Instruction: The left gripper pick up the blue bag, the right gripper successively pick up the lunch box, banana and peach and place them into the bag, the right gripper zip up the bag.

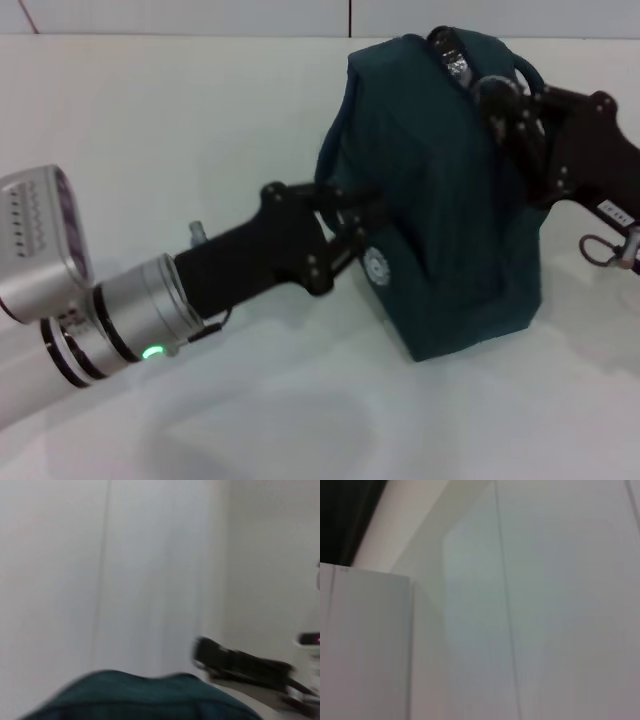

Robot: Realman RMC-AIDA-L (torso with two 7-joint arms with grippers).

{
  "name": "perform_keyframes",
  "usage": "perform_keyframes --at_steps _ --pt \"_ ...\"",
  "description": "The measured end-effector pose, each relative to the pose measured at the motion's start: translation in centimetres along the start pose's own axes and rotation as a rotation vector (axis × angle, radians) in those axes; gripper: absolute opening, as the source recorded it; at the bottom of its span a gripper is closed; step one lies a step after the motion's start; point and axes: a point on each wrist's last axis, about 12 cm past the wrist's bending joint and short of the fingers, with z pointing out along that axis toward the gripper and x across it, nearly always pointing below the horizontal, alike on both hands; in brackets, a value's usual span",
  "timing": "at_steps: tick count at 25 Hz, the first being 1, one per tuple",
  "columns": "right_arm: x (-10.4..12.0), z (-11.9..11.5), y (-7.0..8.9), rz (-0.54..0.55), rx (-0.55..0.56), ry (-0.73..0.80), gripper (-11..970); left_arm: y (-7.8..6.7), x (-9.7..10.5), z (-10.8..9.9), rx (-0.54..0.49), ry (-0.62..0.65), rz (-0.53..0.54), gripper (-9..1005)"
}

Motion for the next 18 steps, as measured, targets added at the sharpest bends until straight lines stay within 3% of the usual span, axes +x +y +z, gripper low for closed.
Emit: perform_keyframes --at_steps 4,9,10,11,14,18 --pt "0.1 0.8 0.3 0.04 -0.045 0.009 12 1.3 -0.4 -0.8 -0.128 -0.047 -0.008 193" --pt "0.5 2.3 0.6 0.116 -0.086 0.047 12 3.1 -1.8 -3.8 -0.323 -0.163 -0.028 282" --pt "0.7 2.9 0.8 0.124 -0.103 0.06 12 3.1 -1.8 -3.8 -0.323 -0.163 -0.028 300" --pt "0.8 3.5 1.0 0.128 -0.129 0.072 12 3.2 -2.6 -5.8 -0.343 -0.209 -0.033 318" --pt "0.9 5.2 1.6 0.123 -0.19 0.094 11 3.1 -3.1 -7.2 -0.321 -0.214 -0.057 357" --pt "0.8 6.3 1.8 0.115 -0.219 0.099 11 2.2 -2.4 -7.6 -0.25 -0.15 -0.107 368"
